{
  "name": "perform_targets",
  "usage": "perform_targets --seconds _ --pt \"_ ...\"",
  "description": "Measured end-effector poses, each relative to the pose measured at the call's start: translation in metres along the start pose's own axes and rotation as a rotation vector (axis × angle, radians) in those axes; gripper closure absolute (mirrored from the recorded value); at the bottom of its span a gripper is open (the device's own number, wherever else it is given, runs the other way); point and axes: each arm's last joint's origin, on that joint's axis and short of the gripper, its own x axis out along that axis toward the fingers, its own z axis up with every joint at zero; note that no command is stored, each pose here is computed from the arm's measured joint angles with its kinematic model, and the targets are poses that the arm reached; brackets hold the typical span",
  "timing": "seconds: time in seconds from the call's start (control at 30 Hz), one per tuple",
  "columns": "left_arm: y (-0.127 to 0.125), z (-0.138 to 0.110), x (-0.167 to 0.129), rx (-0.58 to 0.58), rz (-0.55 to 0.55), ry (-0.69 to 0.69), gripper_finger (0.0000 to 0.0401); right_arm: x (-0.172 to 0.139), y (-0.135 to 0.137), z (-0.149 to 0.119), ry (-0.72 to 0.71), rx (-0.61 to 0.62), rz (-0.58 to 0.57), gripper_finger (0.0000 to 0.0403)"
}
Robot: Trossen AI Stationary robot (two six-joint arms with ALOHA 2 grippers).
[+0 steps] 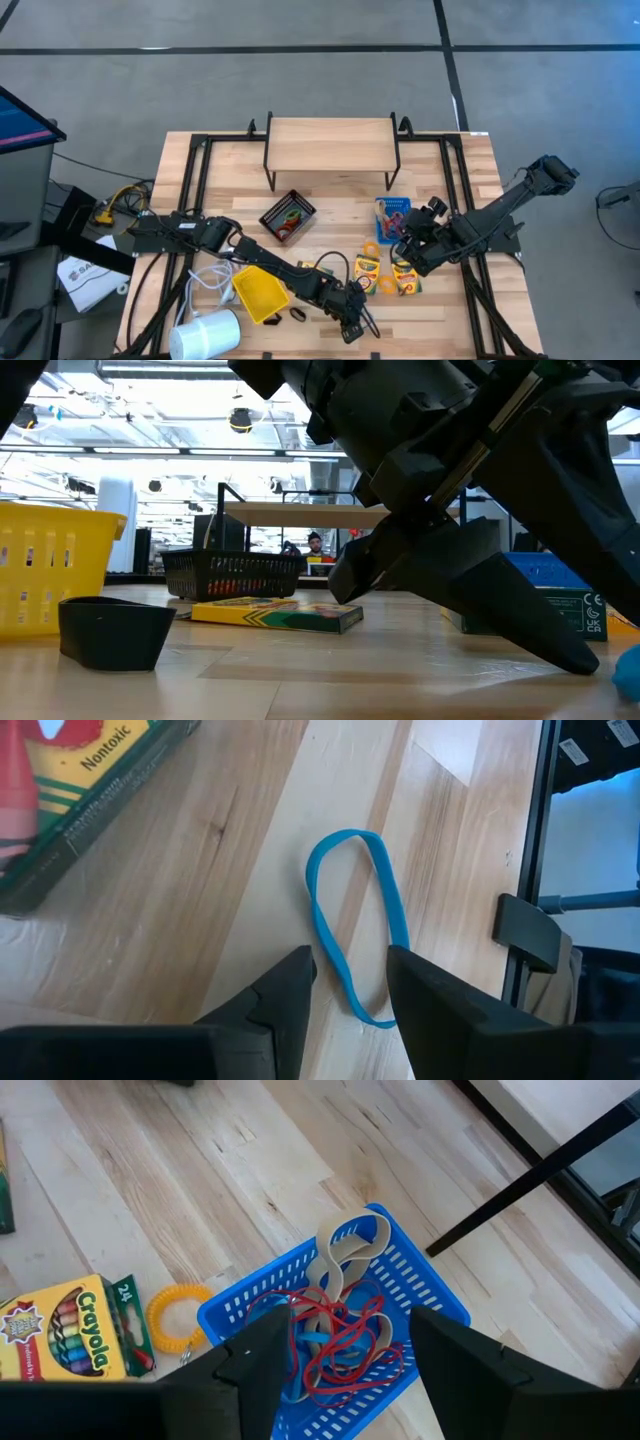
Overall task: Pick & Place Office Desk Supplies
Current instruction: Put the black rubber band into the blue bin
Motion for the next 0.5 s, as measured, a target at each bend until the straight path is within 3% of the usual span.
perform_targets --seconds 0.5 --pt "0.0006 0.0005 0.0003 0.023 -0.005 0.004 0.0270 0.0000 0.0002 0.0001 -0.001 0.002 0.002 0.0200"
